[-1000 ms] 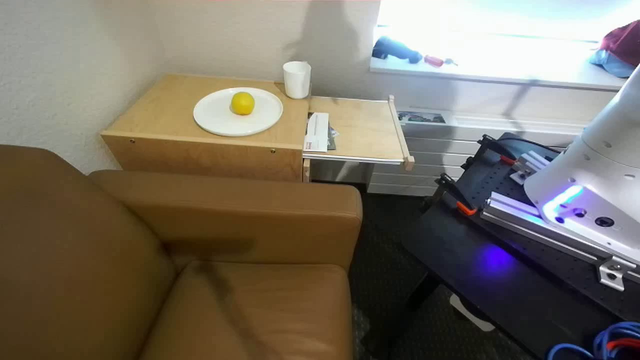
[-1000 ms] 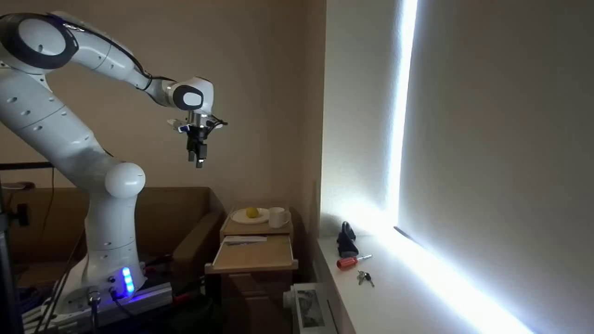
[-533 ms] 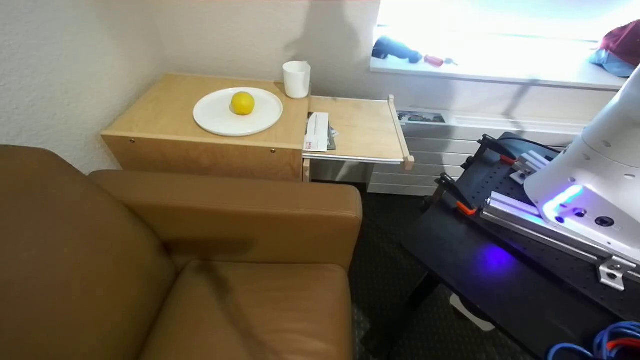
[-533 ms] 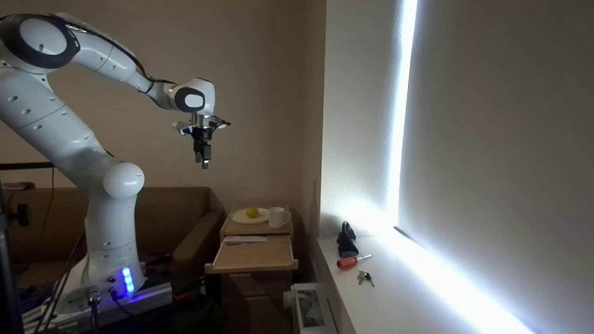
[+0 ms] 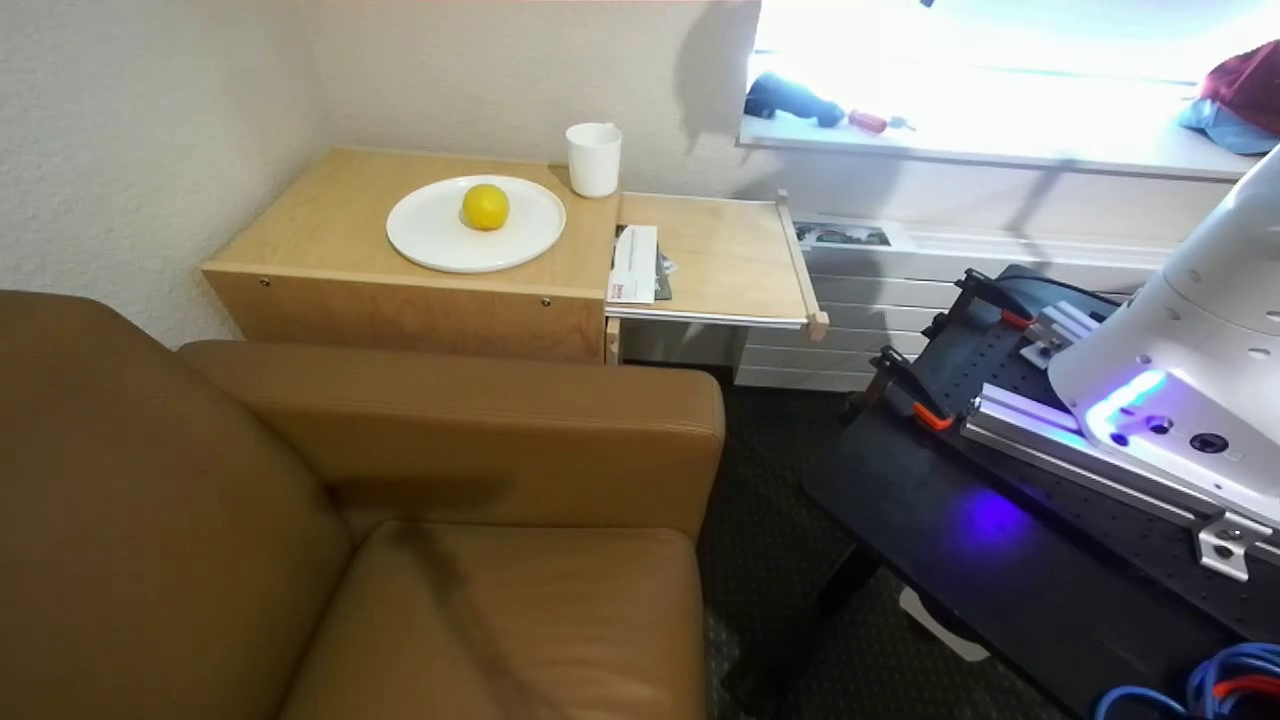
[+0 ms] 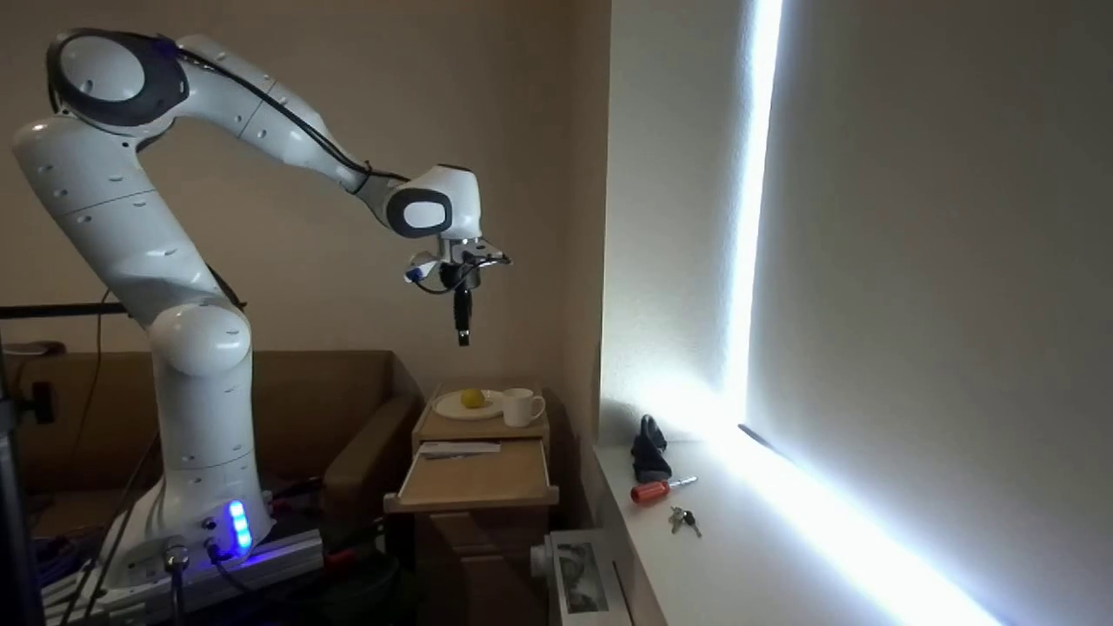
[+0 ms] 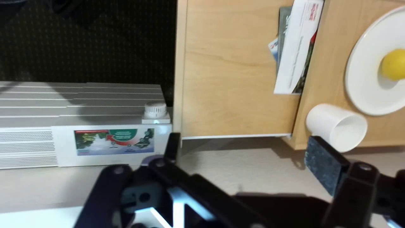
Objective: Put the sock on the sliding tray
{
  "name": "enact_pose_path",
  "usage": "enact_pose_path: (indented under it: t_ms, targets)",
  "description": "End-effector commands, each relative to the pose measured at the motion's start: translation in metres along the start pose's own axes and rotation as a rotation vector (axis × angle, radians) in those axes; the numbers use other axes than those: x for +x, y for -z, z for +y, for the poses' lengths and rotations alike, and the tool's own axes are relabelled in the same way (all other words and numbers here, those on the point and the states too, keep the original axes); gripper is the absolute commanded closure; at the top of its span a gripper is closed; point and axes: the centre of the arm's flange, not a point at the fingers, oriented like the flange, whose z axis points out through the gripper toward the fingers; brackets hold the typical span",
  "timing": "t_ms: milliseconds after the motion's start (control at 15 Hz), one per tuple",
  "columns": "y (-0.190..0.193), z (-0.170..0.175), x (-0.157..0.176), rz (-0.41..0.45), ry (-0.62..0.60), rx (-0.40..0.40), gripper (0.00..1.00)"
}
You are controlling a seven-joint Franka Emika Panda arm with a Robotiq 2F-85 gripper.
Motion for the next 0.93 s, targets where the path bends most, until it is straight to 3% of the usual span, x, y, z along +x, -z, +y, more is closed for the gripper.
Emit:
enact_pose_path:
  t_ms: [0, 133, 200, 267, 333, 867]
  targets:
    - [0.003, 0.013, 0.010, 0.004, -0.020, 0.004, 0.00]
    - [0.002, 0.011, 0.009, 0.002, -0.010, 0.004, 0.00]
    - [-0.010, 0.003, 0.009, -0.032, 0.000, -0.050, 0.00]
    - [-0.022, 0.001, 0.029, -0.027, -0.058, -0.108, 0.00]
    - [-0.029, 0.007, 0.064, -0.039, -0.133, -0.118, 0.00]
    - [-0.031, 0.099, 0.225, 0.037, -0.608, -0.145, 0.00]
